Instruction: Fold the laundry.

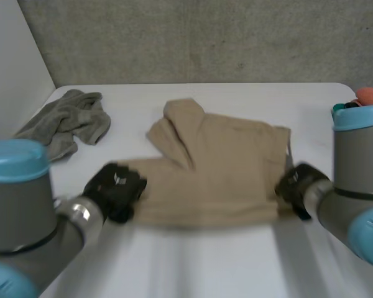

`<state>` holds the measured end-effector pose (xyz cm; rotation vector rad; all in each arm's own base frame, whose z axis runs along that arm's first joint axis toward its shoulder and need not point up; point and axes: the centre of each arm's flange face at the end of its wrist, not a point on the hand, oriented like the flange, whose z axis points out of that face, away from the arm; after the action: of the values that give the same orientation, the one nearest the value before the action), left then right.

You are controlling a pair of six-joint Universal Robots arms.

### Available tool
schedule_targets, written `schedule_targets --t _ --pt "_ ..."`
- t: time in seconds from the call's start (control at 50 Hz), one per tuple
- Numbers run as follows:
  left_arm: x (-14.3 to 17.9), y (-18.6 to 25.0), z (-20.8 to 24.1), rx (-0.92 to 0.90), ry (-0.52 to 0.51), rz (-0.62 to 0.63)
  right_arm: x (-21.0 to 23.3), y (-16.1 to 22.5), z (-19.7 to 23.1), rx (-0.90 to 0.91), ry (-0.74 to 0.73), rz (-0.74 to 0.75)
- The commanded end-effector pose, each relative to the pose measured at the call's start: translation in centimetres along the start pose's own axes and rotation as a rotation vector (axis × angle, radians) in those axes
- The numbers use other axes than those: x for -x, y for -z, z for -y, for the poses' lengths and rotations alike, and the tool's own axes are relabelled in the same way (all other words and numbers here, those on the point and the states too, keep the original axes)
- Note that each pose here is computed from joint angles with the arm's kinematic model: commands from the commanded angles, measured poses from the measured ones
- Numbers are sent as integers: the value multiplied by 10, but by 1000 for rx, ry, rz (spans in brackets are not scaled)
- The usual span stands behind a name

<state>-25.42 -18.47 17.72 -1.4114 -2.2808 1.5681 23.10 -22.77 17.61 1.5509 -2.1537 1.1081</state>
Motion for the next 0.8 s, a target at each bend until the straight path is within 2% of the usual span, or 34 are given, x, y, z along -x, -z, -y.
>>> schedule_targets --t 0.02,0.08,0.14,0.26,0.36,0.48,0.6,0.8 --pt "-34 94 -13 166 -144 -203 20 73 -19 10 85 93" --pt "-35 98 -7 140 -195 -210 26 75 -21 3 96 127" --pt "-30 84 2 87 -218 -173 27 73 -19 -15 89 133" --pt "-18 30 16 15 -219 -93 20 53 -13 -53 54 64" --pt "-14 8 29 -35 -196 -82 11 40 -4 -112 -30 -15" --pt "-9 -11 33 -48 -189 -66 17 35 -7 -101 -45 11" --pt "5 -35 50 -177 -173 37 22 34 -10 -99 -48 16" --pt "14 -99 23 -139 -150 53 28 30 -14 -111 -51 4"
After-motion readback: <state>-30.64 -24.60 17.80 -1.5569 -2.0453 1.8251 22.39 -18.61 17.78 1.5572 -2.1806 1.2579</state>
